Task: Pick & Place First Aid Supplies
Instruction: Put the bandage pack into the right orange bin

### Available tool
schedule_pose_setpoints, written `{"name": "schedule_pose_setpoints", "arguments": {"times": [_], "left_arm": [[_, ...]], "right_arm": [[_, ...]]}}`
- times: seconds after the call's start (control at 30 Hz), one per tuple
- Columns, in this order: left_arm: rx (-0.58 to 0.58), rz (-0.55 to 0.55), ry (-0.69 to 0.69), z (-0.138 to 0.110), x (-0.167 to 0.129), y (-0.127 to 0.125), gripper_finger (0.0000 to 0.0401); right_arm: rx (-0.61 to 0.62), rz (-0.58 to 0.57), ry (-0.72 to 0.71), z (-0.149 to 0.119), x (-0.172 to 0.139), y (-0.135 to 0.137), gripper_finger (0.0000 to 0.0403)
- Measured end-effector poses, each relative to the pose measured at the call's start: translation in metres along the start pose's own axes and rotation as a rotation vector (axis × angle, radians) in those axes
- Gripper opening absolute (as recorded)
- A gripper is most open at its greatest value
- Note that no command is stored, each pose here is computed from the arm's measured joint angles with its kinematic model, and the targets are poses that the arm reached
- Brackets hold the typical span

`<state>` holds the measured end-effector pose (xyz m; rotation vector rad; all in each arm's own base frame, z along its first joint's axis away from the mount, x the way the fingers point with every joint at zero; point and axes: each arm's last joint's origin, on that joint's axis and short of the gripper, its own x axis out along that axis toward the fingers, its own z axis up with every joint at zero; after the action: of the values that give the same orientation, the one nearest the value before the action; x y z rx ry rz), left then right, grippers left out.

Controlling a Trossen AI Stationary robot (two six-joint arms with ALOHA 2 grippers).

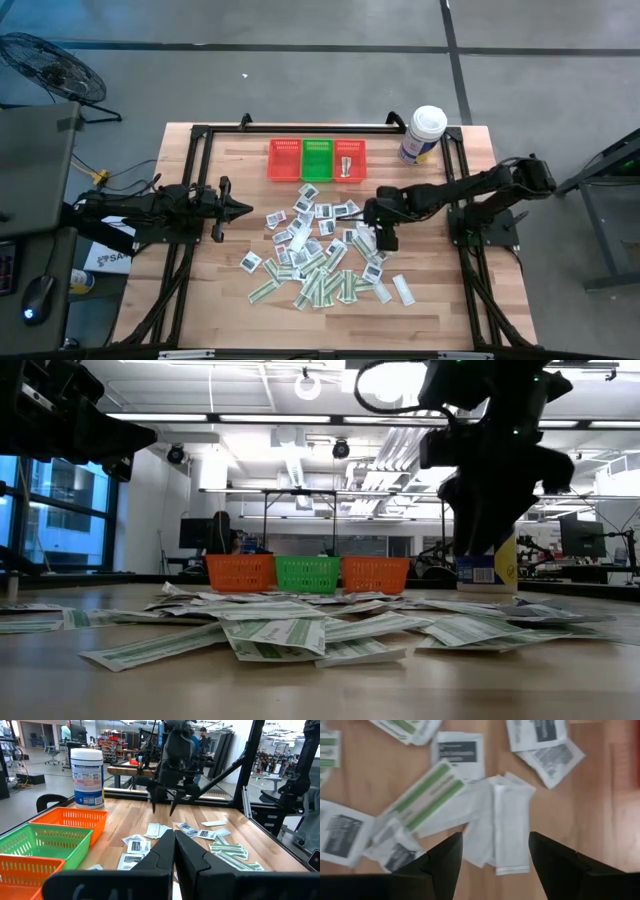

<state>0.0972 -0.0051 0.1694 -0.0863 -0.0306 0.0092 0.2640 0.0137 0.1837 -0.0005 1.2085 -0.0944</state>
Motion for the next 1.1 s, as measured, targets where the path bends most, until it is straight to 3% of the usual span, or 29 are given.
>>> {"name": "schedule_pose_setpoints", "arguments": {"times": [0.33,0.77,1.1], "left_arm": [[0.0,0.0,0.0,0.0,0.0,0.0,0.0001],[0.0,0.0,0.0,0.0,0.0,0.0,0.0001],[0.0,0.0,0.0,0.0,0.0,0.0,0.0001]], "right_arm": [[0.027,0.028,0.063,-0.01,0.009,-0.022,0.0223],[0.011,0.052,0.046,-0.029,0.027,-0.023,0.0221],[0.007,0.042,0.075,-0.037,0.038,-0.023,0.0198]]}}
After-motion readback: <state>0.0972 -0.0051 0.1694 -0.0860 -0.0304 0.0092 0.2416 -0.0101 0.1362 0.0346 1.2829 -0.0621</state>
